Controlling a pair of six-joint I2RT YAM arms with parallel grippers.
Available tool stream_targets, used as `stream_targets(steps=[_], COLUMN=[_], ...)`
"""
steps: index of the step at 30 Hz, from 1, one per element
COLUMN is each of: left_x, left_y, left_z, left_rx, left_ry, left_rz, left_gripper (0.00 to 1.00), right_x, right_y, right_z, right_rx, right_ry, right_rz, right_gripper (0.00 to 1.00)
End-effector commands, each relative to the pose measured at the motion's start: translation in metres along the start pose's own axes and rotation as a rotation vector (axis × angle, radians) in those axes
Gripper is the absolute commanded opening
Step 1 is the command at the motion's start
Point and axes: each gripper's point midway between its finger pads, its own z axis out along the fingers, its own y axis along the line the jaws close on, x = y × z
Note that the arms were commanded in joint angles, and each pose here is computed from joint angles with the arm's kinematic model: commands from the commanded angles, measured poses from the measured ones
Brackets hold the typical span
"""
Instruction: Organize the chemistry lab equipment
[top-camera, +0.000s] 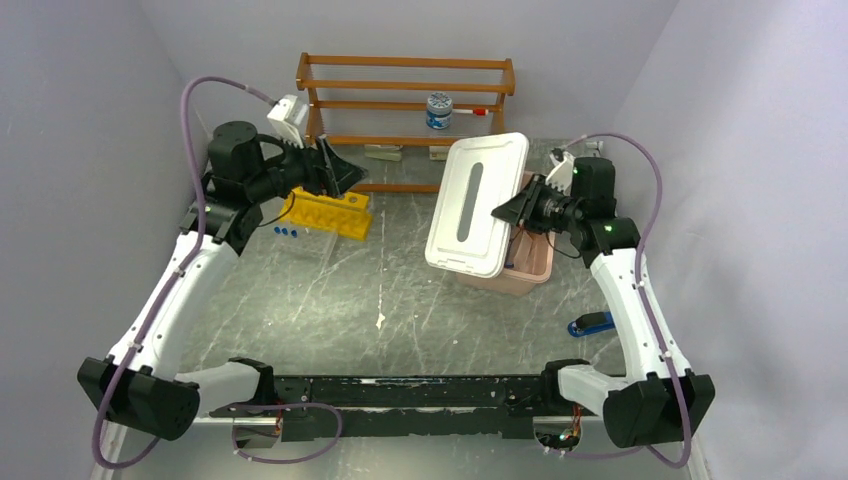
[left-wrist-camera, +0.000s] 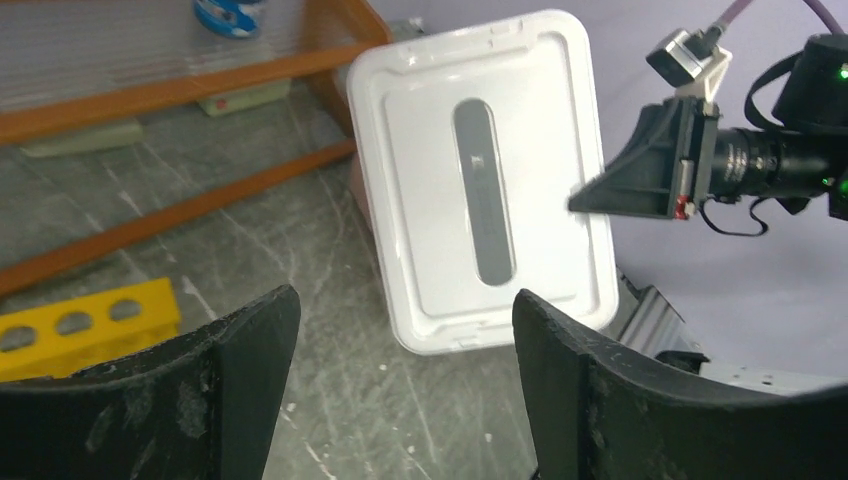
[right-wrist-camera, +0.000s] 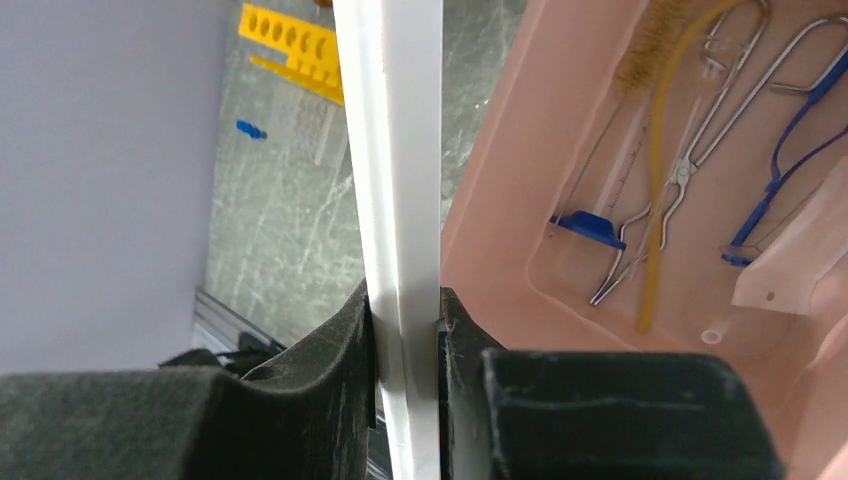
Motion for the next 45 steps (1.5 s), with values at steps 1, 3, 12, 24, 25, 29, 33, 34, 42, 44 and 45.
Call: stream_targets(steps=[1, 3, 12, 24, 25, 29, 33, 34, 42, 44, 45], left_x=[0.021, 0.036, 0.103, 0.142, 0.145, 0.162, 0.178, 0.180, 0.205, 0.203, 0.199], left_y=[-0.007, -0.012, -0.025, -0.024, -0.027, -0.036, -0.034, -0.035, -0.048, -0.045, -0.046], left_z=[0.020, 0.034, 0.087, 0.150, 0.155, 0.170, 0.184, 0.187, 0.206, 0.206, 0.205], left_rx=[-0.014, -0.012, 0.029, 0.037, 0.049, 0.090, 0.081, 0.083, 0.112, 0.096, 0.098], left_ry=[0.040, 0.068, 0.282, 0.343, 0.347, 0.356, 0.386, 0.389, 0.407, 0.381, 0.366], left_rz=[-0.084, -0.111, -0.279, -0.314, -0.314, -0.309, -0.291, -0.284, -0.346, -0.348, -0.344], left_gripper=[0.81, 0.81, 0.78, 0.85, 0.87, 0.91, 0.92, 0.92, 0.84, 0.83, 0.81], right_x=[-0.022, -0.025, -0.013, -0.010, -0.009, -0.011, -0.009, -0.008, -0.002, -0.002, -0.003], right_y=[-0.002, -0.013, -0.032, -0.092, -0.102, -0.139, -0.164, -0.168, -0.189, -0.193, -0.194], right_z=[-0.009, -0.011, -0.009, -0.001, 0.000, -0.002, -0.003, -0.003, 0.000, -0.002, -0.005], right_rx=[-0.042, -0.039, -0.261, -0.210, -0.169, 0.055, 0.193, 0.210, 0.297, 0.326, 0.341], right_ry=[-0.085, -0.092, -0.043, 0.001, -0.003, -0.085, -0.092, -0.089, -0.095, -0.094, -0.099], right_rz=[0.101, 0.136, 0.333, 0.468, 0.479, 0.448, 0.429, 0.427, 0.444, 0.435, 0.428], right_gripper=[0.00, 0.00, 0.00, 0.00, 0.04, 0.18, 0.14, 0.15, 0.26, 0.34, 0.36])
